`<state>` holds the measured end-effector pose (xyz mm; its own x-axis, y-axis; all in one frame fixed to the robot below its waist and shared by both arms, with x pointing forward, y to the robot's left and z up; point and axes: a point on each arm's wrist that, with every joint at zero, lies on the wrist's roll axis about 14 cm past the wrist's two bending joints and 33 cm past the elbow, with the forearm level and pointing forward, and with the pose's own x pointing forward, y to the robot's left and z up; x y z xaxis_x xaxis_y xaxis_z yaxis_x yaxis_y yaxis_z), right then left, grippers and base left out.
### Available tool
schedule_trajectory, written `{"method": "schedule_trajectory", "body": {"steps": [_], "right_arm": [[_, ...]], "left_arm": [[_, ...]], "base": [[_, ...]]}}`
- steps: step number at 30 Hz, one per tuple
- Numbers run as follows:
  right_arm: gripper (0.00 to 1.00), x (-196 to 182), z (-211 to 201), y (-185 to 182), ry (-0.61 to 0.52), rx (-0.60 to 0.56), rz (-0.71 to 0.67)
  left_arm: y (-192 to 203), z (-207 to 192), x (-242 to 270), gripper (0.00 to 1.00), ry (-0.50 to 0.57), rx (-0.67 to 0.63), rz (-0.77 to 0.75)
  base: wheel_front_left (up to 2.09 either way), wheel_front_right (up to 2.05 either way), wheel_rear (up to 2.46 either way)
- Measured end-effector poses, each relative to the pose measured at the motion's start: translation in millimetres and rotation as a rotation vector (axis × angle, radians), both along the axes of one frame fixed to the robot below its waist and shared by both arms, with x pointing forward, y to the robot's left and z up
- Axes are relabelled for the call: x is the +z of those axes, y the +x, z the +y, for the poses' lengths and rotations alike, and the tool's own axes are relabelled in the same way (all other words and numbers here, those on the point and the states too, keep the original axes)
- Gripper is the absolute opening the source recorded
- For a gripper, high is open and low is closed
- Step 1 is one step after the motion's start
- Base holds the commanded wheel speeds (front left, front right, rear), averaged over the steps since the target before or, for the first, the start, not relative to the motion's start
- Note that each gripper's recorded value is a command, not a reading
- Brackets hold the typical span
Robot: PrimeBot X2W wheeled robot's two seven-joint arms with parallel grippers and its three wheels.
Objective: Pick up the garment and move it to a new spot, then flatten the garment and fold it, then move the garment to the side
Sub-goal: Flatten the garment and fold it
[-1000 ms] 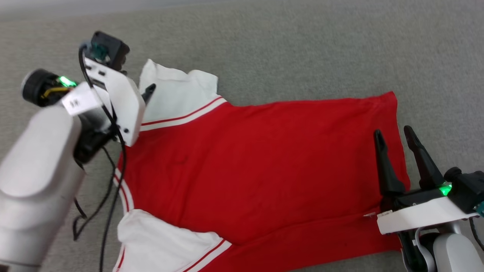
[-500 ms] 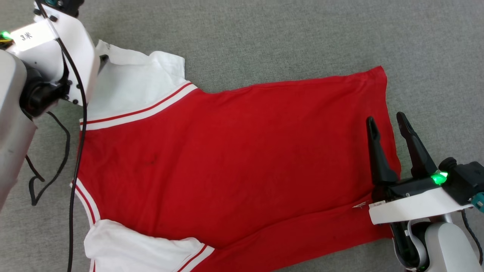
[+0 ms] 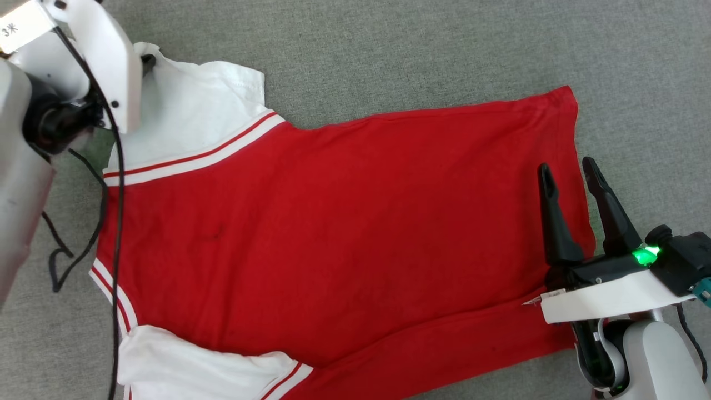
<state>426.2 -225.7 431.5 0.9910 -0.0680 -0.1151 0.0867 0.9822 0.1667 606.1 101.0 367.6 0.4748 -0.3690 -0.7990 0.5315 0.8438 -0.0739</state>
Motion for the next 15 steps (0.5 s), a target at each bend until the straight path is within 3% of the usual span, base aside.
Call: {"method": "schedule_trajectory", "body": {"steps": [7,15], "right_arm": [[1.0,8.9,-2.5,-0.3,-0.013,0.001,-0.012],[1.0,29.6,-20.3,-4.3,-0.091,0.026,0.028]], "left_arm": [[-2.8,-2.9,13.5,0.0,-0.08,0.039,-0.05],[-12.7,-2.5,66.5,0.0,-0.163,0.053,-0.199]], "base": [[0.0,0.0,0.0],[0.0,0.0,0.0]]}}
